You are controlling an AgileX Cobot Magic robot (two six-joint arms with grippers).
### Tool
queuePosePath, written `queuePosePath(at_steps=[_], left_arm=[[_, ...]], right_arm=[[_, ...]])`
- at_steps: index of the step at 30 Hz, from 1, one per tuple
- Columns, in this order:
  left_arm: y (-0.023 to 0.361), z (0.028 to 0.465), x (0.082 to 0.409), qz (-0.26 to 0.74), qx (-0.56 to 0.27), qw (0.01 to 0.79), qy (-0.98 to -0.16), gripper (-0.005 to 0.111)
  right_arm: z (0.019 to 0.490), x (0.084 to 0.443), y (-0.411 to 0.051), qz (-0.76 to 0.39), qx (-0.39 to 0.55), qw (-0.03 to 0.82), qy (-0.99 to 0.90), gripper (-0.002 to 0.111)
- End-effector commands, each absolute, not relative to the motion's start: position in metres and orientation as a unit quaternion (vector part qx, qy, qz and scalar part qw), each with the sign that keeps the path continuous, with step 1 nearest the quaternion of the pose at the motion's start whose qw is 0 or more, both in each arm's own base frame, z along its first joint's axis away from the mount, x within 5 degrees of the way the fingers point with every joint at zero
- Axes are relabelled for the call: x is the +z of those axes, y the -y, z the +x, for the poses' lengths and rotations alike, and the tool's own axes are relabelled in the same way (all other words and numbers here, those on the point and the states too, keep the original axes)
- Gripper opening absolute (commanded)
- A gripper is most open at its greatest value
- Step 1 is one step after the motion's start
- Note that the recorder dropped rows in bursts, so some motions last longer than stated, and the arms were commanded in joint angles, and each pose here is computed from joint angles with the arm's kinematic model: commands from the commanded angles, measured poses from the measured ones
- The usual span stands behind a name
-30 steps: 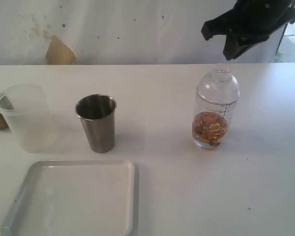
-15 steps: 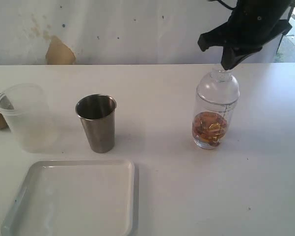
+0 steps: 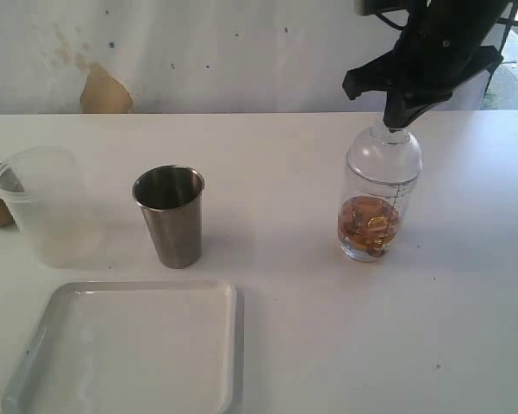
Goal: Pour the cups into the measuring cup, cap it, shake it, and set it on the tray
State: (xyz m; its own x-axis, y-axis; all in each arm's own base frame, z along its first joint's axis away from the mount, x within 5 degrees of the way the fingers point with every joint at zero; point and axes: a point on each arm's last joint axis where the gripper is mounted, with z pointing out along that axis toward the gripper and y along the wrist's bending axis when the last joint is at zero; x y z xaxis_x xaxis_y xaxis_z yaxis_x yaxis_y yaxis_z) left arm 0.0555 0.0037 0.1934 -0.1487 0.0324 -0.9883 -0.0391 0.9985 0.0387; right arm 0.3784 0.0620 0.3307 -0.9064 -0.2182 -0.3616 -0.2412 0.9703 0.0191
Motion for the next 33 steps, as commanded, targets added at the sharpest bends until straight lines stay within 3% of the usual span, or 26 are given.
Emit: queuePosePath(at_steps=[1, 6, 21, 33], left_arm=[[-0.004, 0.055, 0.192, -0.003, 0.030, 0.652, -0.757, 0.000], [-0.004, 0.055, 0.192, -0.003, 0.030, 0.652, -0.757, 0.000], [-0.004, 0.055, 0.192, -0.003, 0.030, 0.652, -0.757, 0.000], [-0.004, 0.055, 0.192, -0.003, 0.030, 0.652, -0.757, 0.000]], right_arm=[[0.378, 0.330, -0.062, -0.119, 0.031, 0.180, -0.976, 0.000], [0.388, 0.311, -0.064, -0.108, 0.033, 0.155, -0.981, 0.000], [0.392, 0.301, -0.065, -0.102, 0.034, 0.142, -0.984, 0.000], [0.384, 0.319, -0.063, -0.110, 0.033, 0.165, -0.980, 0.002]])
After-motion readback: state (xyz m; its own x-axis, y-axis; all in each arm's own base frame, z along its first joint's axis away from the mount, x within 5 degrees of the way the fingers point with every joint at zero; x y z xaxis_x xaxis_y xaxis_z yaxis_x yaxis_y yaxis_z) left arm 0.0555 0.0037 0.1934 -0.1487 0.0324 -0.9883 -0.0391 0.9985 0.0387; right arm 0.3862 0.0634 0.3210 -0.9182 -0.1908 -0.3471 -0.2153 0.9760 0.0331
